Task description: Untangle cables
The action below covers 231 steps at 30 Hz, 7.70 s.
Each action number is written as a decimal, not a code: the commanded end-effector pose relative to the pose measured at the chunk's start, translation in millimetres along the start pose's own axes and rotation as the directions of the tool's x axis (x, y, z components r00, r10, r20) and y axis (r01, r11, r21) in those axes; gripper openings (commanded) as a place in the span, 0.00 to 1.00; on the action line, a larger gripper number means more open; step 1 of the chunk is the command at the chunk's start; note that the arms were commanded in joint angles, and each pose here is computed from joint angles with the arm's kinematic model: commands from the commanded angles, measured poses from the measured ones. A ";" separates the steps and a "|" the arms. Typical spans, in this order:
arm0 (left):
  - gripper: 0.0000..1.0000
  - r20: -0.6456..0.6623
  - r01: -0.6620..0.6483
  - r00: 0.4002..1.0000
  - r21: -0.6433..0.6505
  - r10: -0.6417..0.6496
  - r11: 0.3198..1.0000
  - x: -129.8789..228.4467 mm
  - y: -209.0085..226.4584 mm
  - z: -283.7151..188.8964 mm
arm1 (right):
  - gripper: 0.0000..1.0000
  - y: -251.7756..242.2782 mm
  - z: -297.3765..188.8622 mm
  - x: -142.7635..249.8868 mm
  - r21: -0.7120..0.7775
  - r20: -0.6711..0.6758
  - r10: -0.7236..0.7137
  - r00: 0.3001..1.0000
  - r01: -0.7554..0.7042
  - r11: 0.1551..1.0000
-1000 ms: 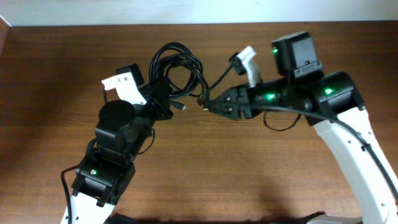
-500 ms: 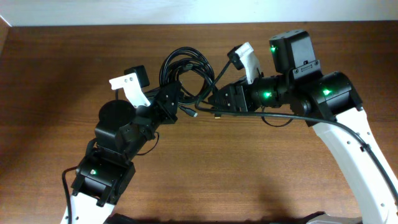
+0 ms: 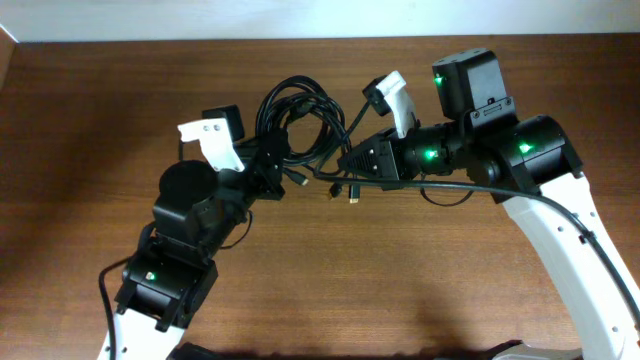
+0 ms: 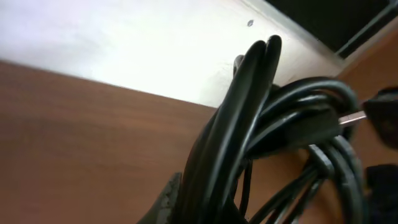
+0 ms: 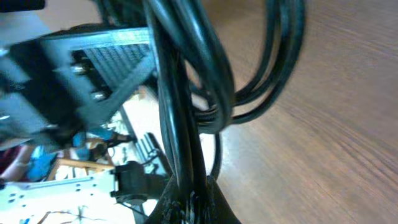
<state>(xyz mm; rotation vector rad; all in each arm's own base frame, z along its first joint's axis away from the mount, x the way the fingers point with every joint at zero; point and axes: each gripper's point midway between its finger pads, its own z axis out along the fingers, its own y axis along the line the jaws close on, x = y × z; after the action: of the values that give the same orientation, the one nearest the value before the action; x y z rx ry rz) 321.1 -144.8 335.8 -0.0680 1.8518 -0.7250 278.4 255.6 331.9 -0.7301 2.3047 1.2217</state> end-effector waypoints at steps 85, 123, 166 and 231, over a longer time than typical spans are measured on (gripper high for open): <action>0.00 0.098 -0.537 0.723 0.703 0.684 0.467 85.5 -87.3 -25.7 | 0.62 -16.0 -113.4 -0.6 0.479 0.330 0.021 0.944 -0.187 0.857; 0.00 0.143 -0.446 0.853 0.700 0.502 0.558 38.6 -115.7 -26.1 | 0.68 61.8 -73.5 52.0 0.016 0.014 -0.311 0.950 0.311 0.950; 0.63 -0.078 -0.344 0.838 0.692 0.539 0.635 84.1 -82.3 -9.0 | 0.04 43.0 -74.5 10.7 0.138 0.137 -0.195 0.971 0.176 0.975; 0.00 -0.416 0.465 0.863 0.431 -0.286 0.773 32.4 -84.7 35.8 | 0.04 -22.7 -55.7 -10.1 0.316 0.177 0.049 0.983 -0.104 0.943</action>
<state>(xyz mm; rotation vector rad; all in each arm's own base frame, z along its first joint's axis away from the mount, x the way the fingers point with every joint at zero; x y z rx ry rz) 309.9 -245.1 337.9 0.0219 1.9475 -1.6453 294.7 197.4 348.4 -0.3814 2.3457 0.8513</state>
